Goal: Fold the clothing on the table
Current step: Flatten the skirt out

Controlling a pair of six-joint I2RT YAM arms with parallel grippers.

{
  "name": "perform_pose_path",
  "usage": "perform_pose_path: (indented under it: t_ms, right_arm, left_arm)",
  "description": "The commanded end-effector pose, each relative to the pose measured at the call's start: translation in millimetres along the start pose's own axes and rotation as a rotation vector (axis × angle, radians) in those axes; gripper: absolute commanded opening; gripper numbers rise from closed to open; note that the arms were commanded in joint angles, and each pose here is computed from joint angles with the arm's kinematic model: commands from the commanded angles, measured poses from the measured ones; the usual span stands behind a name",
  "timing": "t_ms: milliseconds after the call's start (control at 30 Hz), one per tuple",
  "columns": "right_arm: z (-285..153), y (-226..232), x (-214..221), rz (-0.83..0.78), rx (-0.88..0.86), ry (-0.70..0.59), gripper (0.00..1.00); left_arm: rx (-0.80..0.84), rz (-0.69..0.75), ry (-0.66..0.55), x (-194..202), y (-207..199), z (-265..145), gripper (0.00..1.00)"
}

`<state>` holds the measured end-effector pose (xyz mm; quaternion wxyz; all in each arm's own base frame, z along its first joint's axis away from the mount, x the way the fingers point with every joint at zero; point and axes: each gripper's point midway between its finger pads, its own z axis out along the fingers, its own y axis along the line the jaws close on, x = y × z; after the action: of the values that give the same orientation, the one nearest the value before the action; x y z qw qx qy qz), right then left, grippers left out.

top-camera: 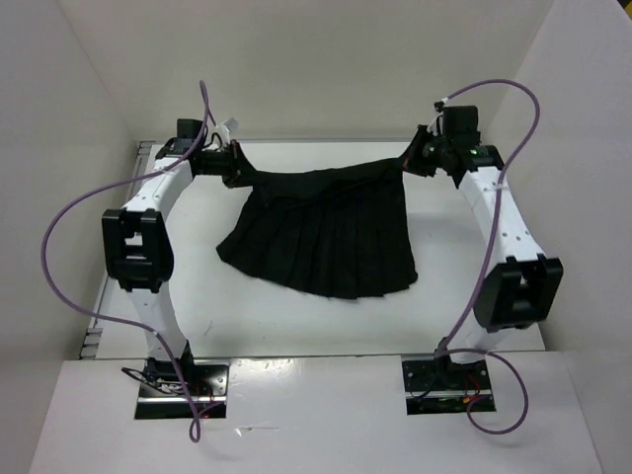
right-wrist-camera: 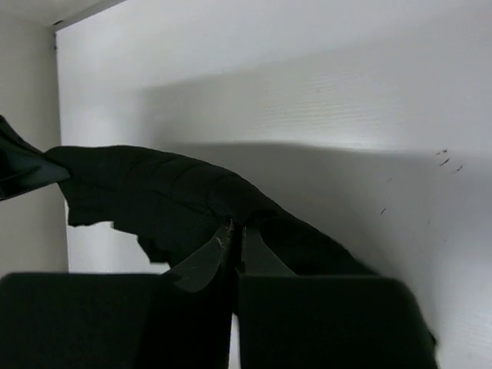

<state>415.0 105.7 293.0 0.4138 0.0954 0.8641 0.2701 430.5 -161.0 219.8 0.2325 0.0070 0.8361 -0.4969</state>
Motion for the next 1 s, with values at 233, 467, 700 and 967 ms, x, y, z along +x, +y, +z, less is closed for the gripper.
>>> perform_pose_path:
  t_ms: [233,467,700,967]
  right_arm:
    - [-74,69,-133,-0.153,-0.069,-0.443,0.00]
    - [-60,34,-55,-0.127,-0.033,-0.249,0.00]
    - [-41,-42,133,0.078,0.077,0.222,0.00]
    - [-105,-35,179,0.119,0.184,0.369,0.47]
  left_arm:
    - [0.167,0.339,-0.206,-110,-129,-52,0.07]
    - [0.147,0.272,-0.165,-60,-96,-44,0.08]
    - [0.036,-0.017,0.061,85,6,-2,0.10]
    - [-0.123,-0.056,0.153,178,7,-39,0.76]
